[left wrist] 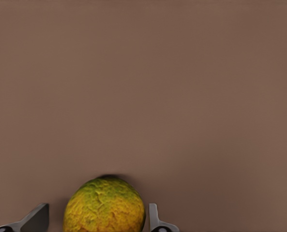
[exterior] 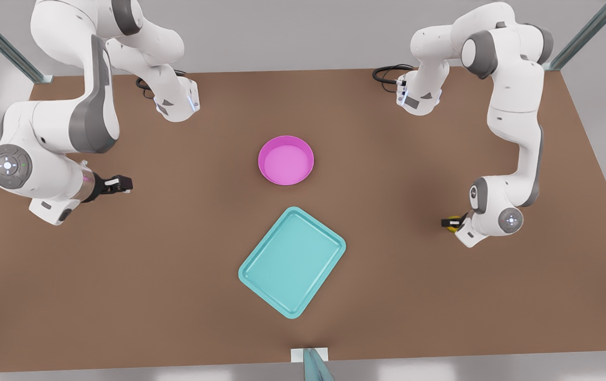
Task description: Place the orange on the plate with the left arm and the plate on the tray with the right arm
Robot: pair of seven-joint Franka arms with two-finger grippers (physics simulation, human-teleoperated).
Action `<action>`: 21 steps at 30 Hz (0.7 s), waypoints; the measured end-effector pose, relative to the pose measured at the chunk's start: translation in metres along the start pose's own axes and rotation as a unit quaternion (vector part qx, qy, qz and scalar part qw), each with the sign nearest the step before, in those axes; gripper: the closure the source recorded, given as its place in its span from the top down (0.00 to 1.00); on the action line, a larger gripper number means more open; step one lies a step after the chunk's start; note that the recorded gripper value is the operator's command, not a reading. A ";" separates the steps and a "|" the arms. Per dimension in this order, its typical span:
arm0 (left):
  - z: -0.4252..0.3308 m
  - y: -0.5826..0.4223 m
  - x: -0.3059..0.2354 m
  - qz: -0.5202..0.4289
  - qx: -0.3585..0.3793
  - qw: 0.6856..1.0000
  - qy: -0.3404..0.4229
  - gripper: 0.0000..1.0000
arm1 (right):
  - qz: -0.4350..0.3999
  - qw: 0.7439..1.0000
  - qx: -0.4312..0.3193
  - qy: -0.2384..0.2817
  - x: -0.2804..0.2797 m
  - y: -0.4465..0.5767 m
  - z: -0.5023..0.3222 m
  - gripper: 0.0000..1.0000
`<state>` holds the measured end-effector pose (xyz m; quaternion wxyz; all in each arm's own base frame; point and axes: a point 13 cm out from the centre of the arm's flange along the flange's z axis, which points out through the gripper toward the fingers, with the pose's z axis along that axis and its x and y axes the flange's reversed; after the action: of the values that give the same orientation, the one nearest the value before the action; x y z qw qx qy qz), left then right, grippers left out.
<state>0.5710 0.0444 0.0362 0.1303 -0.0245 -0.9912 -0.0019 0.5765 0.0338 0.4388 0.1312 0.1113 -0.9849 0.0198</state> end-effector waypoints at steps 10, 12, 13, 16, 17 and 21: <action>0.003 -0.001 0.001 0.001 0.000 1.000 0.003 0.77 | -0.003 1.000 -0.002 0.004 -0.002 0.001 0.004 1.00; 0.005 -0.001 0.001 0.002 -0.001 1.000 0.004 0.69 | -0.004 1.000 -0.002 0.004 -0.003 0.001 0.004 1.00; 0.005 -0.001 0.001 0.001 -0.001 1.000 0.003 0.67 | -0.004 1.000 -0.002 0.004 -0.002 0.001 0.005 1.00; 0.000 0.000 -0.001 0.000 -0.003 1.000 0.000 0.67 | -0.004 1.000 -0.002 0.005 -0.002 0.001 0.005 1.00; -0.007 0.001 -0.003 -0.001 -0.003 1.000 -0.005 0.67 | -0.004 1.000 -0.002 0.005 -0.003 0.001 0.005 1.00; -0.076 -0.034 -0.015 0.018 -0.011 0.999 -0.026 0.67 | -0.005 1.000 -0.002 0.005 -0.003 0.001 0.006 1.00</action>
<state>0.6030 0.0092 0.1056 0.1041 -0.0441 -0.9935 -0.0100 0.5774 0.0345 0.4325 0.1366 0.1156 -0.9837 0.0173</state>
